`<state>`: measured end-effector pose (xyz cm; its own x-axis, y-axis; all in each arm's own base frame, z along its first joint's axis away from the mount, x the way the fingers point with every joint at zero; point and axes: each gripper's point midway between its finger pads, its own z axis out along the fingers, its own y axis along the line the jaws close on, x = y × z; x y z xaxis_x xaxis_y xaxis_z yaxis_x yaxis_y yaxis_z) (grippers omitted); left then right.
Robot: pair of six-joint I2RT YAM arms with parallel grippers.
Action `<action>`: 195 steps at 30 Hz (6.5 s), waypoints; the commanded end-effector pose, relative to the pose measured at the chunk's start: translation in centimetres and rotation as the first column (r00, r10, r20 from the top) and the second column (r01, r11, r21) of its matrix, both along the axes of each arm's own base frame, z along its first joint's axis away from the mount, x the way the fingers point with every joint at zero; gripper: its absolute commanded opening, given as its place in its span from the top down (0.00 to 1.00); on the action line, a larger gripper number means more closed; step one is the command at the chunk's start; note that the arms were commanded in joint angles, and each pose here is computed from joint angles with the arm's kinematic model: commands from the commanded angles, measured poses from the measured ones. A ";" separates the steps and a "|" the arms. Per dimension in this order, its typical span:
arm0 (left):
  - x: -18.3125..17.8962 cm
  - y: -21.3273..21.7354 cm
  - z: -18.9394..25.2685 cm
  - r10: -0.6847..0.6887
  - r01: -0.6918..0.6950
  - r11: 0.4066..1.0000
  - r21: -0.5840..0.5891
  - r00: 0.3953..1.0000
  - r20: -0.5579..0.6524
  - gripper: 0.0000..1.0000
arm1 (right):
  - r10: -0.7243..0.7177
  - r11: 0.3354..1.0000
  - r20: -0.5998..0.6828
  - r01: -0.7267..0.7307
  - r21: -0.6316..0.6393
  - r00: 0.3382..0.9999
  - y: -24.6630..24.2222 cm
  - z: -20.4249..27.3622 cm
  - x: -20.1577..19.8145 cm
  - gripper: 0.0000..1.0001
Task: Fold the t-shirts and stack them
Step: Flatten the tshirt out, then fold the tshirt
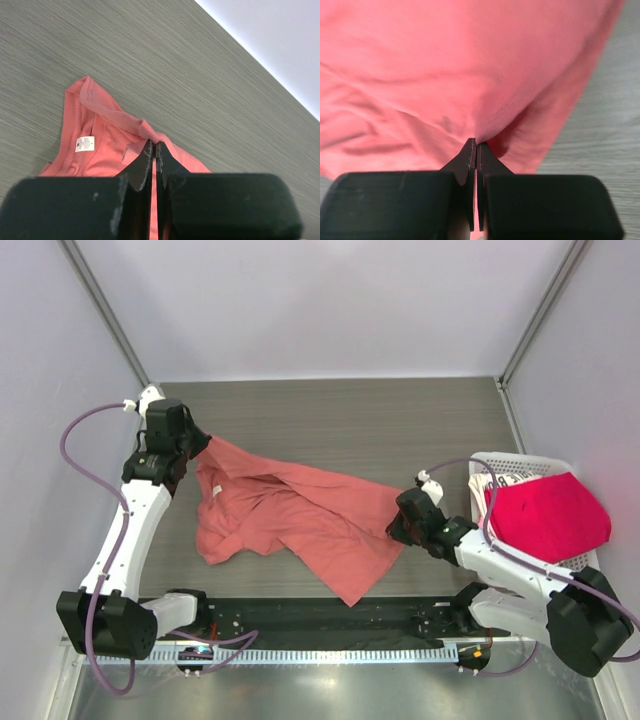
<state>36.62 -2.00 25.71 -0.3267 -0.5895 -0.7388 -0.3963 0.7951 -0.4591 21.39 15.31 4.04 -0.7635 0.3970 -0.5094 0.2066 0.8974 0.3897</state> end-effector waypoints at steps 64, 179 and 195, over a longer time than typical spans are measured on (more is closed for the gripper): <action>4.6 4.0 39.2 0.097 0.014 0.990 -0.141 0.659 0.745 1.00 | -0.148 0.903 0.746 -0.219 0.370 0.649 -7.5 49.6 26.1 0.99; -17.4 3.7 -3.7 0.217 -0.211 0.961 -0.177 0.976 0.014 1.00 | -0.002 0.967 -0.022 0.007 0.257 1.000 -3.6 5.5 -7.3 0.99; -16.7 4.3 -3.6 0.262 -0.256 0.948 -0.188 0.965 0.005 1.00 | 0.010 0.977 -0.011 -0.008 0.211 1.000 -4.1 5.5 -7.1 0.99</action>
<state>18.72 1.91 21.04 -0.1631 -0.7775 -0.6073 -0.5772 0.5744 -0.5804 13.57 10.57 8.23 -0.7715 0.5145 -0.3743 0.2636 0.7939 0.5480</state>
